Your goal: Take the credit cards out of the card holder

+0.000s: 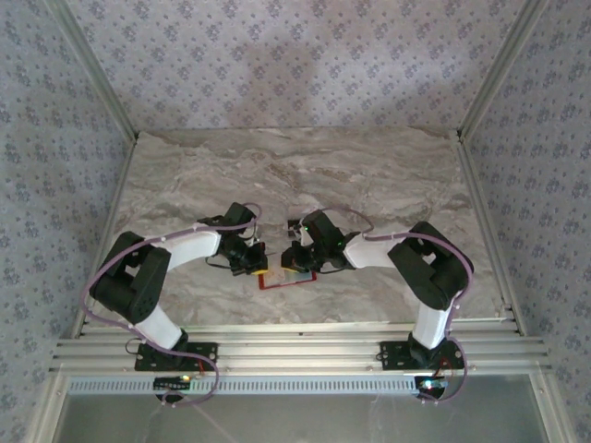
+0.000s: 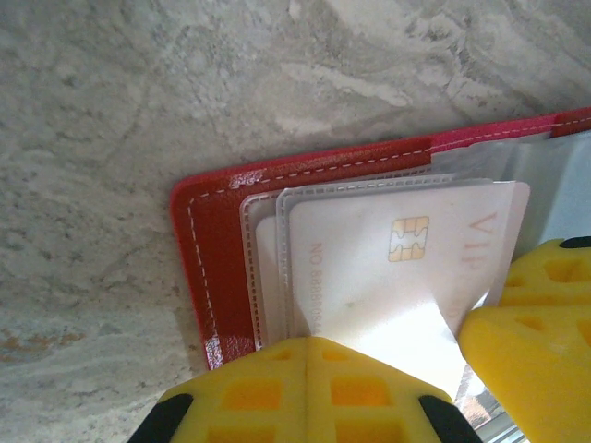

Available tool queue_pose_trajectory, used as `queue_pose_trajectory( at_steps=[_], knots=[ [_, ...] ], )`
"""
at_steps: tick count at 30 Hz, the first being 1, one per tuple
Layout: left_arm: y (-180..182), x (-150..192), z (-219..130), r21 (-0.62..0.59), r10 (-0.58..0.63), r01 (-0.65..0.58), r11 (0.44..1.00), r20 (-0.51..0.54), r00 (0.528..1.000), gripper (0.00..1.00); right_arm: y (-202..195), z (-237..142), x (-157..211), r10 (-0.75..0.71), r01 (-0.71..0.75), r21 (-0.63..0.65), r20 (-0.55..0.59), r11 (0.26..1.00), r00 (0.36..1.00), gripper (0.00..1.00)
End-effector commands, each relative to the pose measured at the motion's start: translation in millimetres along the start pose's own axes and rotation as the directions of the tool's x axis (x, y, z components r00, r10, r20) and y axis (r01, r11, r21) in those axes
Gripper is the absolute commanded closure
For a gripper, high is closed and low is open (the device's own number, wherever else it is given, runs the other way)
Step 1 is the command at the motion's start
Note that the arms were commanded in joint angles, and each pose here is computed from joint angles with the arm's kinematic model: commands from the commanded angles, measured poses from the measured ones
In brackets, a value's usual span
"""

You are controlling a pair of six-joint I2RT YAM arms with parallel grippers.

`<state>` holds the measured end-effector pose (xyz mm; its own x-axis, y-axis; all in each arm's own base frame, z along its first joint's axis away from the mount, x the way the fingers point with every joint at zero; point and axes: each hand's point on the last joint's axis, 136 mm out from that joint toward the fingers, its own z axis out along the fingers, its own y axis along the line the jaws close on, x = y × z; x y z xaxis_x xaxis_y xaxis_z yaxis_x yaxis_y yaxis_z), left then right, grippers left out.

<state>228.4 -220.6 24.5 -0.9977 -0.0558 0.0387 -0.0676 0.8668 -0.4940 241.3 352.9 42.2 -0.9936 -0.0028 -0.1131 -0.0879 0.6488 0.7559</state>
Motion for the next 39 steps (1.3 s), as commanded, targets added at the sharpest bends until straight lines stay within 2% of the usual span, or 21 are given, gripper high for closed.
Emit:
queue_pose_trajectory(
  at_steps=[1,13,27,34,39],
  knots=[
    [14,5,6,-0.068,-0.003,0.002,0.998,-0.024,1.0,0.97,9,-8,-4,0.0,0.0,-0.038,0.024,0.999,1.0,0.91],
    [16,6,7,-0.075,-0.005,0.003,0.997,-0.026,1.0,0.97,-1,-17,-6,0.022,-0.021,-0.02,0.054,1.0,0.998,0.95],
    [14,5,5,-0.071,-0.004,0.002,0.997,-0.023,1.0,0.98,-6,-17,-7,0.037,-0.036,-0.015,0.062,0.999,0.997,0.88],
    [-16,-2,-9,0.034,0.016,-0.017,0.999,0.023,1.0,0.96,-4,-10,-4,0.038,-0.037,-0.029,0.036,0.999,0.999,0.9],
    [-38,-5,-13,0.1,0.045,-0.048,0.994,0.034,0.998,0.9,-1,-5,-2,0.034,-0.034,-0.041,0.018,0.999,0.999,0.9]
  ],
)
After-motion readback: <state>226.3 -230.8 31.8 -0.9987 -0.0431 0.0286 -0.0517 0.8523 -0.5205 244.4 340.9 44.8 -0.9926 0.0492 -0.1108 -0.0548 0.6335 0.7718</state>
